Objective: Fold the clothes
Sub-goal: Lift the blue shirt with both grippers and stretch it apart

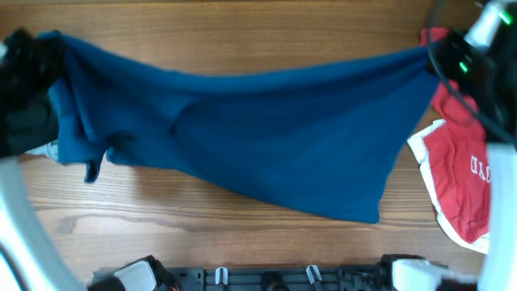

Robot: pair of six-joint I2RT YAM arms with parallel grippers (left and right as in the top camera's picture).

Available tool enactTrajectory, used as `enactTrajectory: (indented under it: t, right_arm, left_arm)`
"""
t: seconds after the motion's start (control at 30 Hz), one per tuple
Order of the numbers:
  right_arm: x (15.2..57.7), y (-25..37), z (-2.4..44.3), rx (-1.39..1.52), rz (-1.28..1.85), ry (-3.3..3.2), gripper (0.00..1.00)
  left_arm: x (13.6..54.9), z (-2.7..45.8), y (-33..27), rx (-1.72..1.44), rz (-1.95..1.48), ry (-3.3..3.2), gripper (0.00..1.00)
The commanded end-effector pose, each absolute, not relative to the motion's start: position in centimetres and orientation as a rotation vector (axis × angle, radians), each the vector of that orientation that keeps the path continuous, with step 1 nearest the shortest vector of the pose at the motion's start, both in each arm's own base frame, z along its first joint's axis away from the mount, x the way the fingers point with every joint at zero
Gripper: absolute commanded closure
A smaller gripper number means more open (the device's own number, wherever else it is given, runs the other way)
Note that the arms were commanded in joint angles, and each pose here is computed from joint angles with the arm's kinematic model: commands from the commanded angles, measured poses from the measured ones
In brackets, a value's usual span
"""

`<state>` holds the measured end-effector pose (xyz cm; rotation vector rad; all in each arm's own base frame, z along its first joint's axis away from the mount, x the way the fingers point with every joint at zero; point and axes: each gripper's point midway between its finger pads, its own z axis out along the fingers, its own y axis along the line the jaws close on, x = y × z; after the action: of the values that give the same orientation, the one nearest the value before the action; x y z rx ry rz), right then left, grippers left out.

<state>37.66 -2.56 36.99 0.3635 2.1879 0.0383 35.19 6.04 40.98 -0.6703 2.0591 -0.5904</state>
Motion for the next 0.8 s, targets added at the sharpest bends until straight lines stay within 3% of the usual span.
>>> enactTrajectory:
  t: [0.0,0.1,0.2,0.27,0.37,0.43,0.53,0.63,0.77]
  right_arm:
    - [44.6,-3.3,31.0,0.327,-0.033,2.278,0.96]
    - [51.5,-3.7,29.1,0.282,-0.043,2.179,0.96]
    - [55.0,-4.8,34.0,0.365,0.017,1.963,0.96]
    - [55.4,-6.0,39.6,0.399,0.046,1.807,0.96]
    - [53.6,-8.8,48.9,0.413,0.028,1.589,0.96]
    - [52.5,-9.9,50.2,0.431,0.011,1.586,0.96]
    - [52.0,-9.9,46.8,0.413,-0.043,1.738,0.96]
    - [51.2,-10.0,38.4,0.435,-0.097,2.043,0.96]
    - [48.6,-9.6,26.5,0.471,-0.137,2.491,0.96]
  left_arm:
    - [42.1,37.5,4.0,-0.552,-0.659,2.135,0.96]
    - [49.2,35.1,2.1,-0.425,-0.693,2.095,0.96]
    - [54.2,37.0,1.7,-0.436,-0.777,1.906,0.96]
    - [55.3,41.0,1.9,-0.386,-0.799,1.744,0.96]
    - [54.1,50.8,3.5,-0.281,-0.747,1.483,0.96]
    - [52.6,54.4,3.9,-0.250,-0.733,1.430,0.96]
    - [51.6,52.7,1.9,-0.219,-0.830,1.561,0.96]
    - [49.9,44.0,-0.2,-0.292,-0.884,1.923,0.96]
    - [44.8,31.5,-0.2,-0.480,-0.682,2.449,0.96]
